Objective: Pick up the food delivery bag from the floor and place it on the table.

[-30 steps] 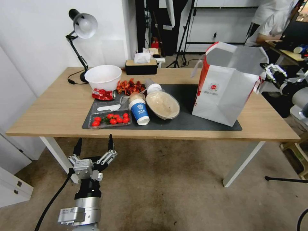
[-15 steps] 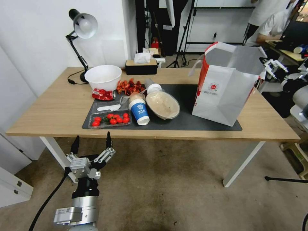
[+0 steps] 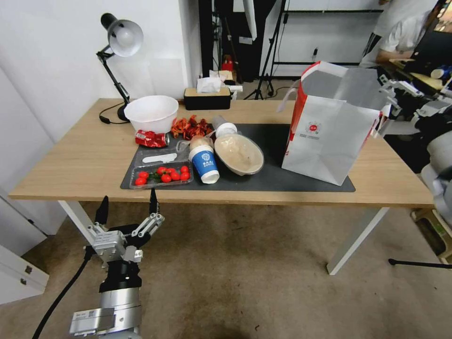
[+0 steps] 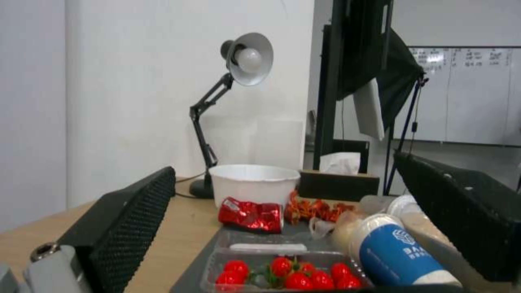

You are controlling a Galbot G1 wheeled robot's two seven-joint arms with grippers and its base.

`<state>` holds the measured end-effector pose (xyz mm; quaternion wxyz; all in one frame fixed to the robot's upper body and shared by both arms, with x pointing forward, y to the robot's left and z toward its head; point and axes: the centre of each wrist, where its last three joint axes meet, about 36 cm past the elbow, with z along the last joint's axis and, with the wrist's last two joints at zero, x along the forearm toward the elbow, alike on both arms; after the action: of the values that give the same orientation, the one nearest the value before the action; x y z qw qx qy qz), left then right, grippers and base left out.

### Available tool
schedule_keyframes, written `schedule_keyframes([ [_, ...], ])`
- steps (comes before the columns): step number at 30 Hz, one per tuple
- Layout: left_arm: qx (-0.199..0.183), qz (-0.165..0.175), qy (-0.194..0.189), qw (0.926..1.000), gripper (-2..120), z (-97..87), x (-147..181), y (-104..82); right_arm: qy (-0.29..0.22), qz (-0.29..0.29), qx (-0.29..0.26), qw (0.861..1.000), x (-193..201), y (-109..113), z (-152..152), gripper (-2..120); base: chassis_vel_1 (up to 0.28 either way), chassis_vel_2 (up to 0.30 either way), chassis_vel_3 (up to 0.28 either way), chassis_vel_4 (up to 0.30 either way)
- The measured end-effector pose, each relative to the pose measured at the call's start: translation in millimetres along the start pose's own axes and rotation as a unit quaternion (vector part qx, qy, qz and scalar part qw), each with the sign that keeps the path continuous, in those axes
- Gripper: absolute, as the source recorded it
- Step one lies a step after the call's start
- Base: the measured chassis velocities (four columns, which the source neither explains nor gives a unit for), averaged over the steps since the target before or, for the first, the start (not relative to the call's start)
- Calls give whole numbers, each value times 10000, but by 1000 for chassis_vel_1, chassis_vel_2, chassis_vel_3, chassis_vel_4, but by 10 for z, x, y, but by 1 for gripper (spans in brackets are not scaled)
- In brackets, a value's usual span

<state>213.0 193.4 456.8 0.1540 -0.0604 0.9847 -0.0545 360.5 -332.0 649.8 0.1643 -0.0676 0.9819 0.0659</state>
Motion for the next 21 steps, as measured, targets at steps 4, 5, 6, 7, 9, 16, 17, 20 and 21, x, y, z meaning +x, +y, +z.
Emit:
schedule_keyframes([
  [4, -74, -23, -49, 10000, 100, -19, -6, 6, -274, -281, 542, 9978, 230, 170, 110, 100, 0, 0, 0, 0],
  [5, -74, -23, -49, 10000, 100, -19, -6, 6, -274, -281, 542, 9978, 230, 170, 110, 100, 0, 0, 0, 0],
  [6, -98, -43, -61, 9999, 100, -27, -9, 8, -327, -333, 679, 9966, 311, 220, 147, 100, 0, 0, 0, 0],
  [7, -115, -50, -61, 9999, 100, -30, -11, 10, -375, -358, 797, 9955, 371, 247, 180, 100, 0, 0, 0, 0],
  [9, -147, -49, -60, 9999, 100, -31, -12, 14, -464, -383, 1022, 9929, 491, 292, 254, 100, 0, 0, 0, 0],
  [16, -198, -2, -54, 9998, 100, -28, -7, -3, -428, -280, 1458, 9880, 925, 429, 522, 100, 0, 0, 0, 0],
  [17, -198, 10, -51, 9998, 100, -24, -4, -9, -367, -208, 1521, 9875, 1032, 461, 583, 100, 0, 0, 0, 0],
  [20, -192, 39, -50, 9998, 100, -16, 3, -17, -250, 27, 1706, 9850, 1295, 535, 726, 100, 0, 0, 0, 0],
  [21, -192, 39, -50, 9998, 100, -16, 3, -17, -250, 27, 1706, 9850, 1295, 535, 726, 100, 0, 0, 0, 0],
])
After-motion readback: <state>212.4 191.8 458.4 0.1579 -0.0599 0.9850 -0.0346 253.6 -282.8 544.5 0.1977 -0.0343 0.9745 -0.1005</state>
